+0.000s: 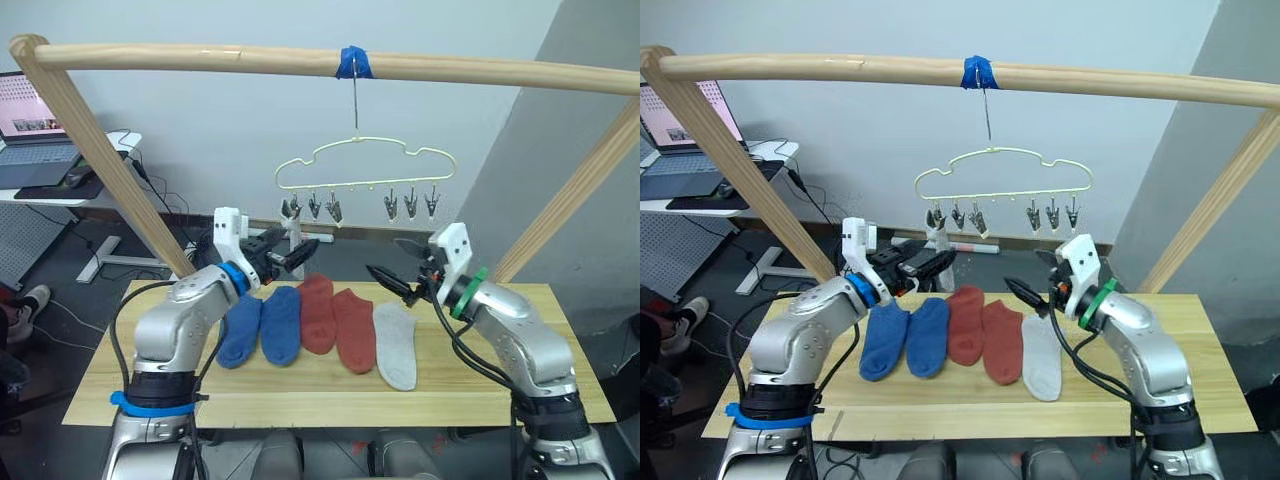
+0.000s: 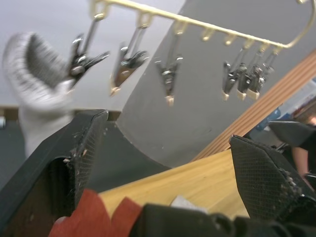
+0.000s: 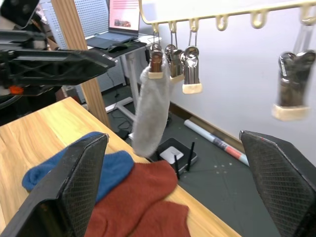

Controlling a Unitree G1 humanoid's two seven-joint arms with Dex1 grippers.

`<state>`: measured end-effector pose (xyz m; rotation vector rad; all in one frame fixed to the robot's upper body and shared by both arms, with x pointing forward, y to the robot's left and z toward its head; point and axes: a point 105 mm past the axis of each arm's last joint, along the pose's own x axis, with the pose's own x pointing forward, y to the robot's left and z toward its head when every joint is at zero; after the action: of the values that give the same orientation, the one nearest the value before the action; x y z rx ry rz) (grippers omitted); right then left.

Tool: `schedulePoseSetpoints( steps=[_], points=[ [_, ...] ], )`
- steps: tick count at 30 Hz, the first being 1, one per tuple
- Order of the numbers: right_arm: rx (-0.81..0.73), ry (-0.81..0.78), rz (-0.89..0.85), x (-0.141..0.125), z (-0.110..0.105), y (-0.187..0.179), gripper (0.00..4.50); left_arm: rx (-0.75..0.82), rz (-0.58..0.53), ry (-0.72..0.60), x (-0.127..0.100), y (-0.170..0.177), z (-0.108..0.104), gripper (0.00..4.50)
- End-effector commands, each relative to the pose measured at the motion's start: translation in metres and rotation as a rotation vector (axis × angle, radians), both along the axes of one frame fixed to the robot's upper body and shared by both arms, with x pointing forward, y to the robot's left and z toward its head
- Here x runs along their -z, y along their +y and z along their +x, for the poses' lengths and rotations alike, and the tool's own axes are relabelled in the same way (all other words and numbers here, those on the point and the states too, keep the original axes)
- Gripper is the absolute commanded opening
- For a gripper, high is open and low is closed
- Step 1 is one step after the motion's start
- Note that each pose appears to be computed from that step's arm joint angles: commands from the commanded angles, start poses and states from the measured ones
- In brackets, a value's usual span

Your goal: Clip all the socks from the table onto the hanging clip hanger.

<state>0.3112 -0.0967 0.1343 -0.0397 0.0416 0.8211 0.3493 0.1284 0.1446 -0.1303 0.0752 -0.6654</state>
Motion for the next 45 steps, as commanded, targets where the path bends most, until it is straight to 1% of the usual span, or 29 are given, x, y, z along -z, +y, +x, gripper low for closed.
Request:
schedulePoseSetpoints(
  steps=[1, 3, 4, 6, 7, 8, 9, 10, 13, 16, 20, 22, 24, 26, 33, 44, 45],
  points=[
    [-0.008, -0.067, 0.017, -0.017, -0.003, 0.001, 4.48, -0.012, 0.031, -0.094, -0.013, -0.003, 0.003, 4.5],
    [-0.001, -0.075, 0.031, -0.02, -0.004, 0.003, 4.48, -0.031, 0.029, -0.118, -0.014, -0.003, 0.006, 4.5],
    [-0.003, -0.085, 0.046, -0.024, -0.005, 0.004, 4.5, -0.043, 0.037, -0.162, -0.017, -0.004, 0.007, 4.31],
    [-0.011, -0.103, 0.069, -0.03, -0.008, 0.007, 4.5, -0.062, 0.02, -0.204, -0.02, -0.008, 0.011, 3.97],
    [-0.019, -0.113, 0.076, -0.032, -0.01, 0.008, 4.5, -0.09, 0.047, -0.231, -0.018, -0.008, 0.015, 3.74],
    [-0.023, -0.118, 0.08, -0.034, -0.012, 0.009, 4.5, -0.108, 0.067, -0.247, -0.017, -0.008, 0.018, 3.38],
    [-0.03, -0.124, 0.077, -0.034, -0.013, 0.009, 4.5, -0.16, 0.088, -0.275, -0.017, -0.004, 0.022, 3.07],
    [-0.042, -0.135, 0.065, -0.035, -0.014, 0.01, 4.5, -0.175, 0.091, -0.29, -0.016, -0.005, 0.023, 2.85],
    [-0.058, -0.144, 0.055, -0.035, -0.015, 0.011, 4.5, -0.183, 0.105, -0.317, -0.012, -0.009, 0.025, 2.85],
    [-0.059, -0.144, 0.064, -0.036, -0.015, 0.011, 4.5, -0.217, 0.084, -0.305, -0.008, -0.007, 0.029, 2.85],
    [-0.096, -0.179, 0.088, -0.047, -0.017, 0.019, 4.5, -0.256, 0.102, -0.32, -0.002, -0.005, 0.035, 2.85],
    [-0.115, -0.19, 0.105, -0.052, -0.018, 0.024, 4.5, -0.273, 0.09, -0.328, -0.001, -0.005, 0.039, 2.85],
    [-0.106, -0.218, 0.118, -0.059, -0.015, 0.025, 4.5, -0.306, 0.082, -0.338, -0.001, -0.002, 0.045, 2.85],
    [-0.103, -0.23, 0.12, -0.062, -0.014, 0.026, 4.5, -0.314, 0.097, -0.35, -0.001, -0.001, 0.049, 2.85],
    [-0.108, -0.238, 0.109, -0.062, -0.014, 0.026, 4.5, -0.328, 0.091, -0.353, 0.001, -0.001, 0.058, 2.85],
    [-0.093, -0.243, 0.102, -0.063, -0.014, 0.024, 4.5, -0.297, 0.079, -0.362, -0.001, -0.008, 0.062, 2.85],
    [-0.092, -0.242, 0.101, -0.062, -0.014, 0.024, 4.5, -0.298, 0.079, -0.363, -0.001, -0.008, 0.062, 2.68]
  ],
)
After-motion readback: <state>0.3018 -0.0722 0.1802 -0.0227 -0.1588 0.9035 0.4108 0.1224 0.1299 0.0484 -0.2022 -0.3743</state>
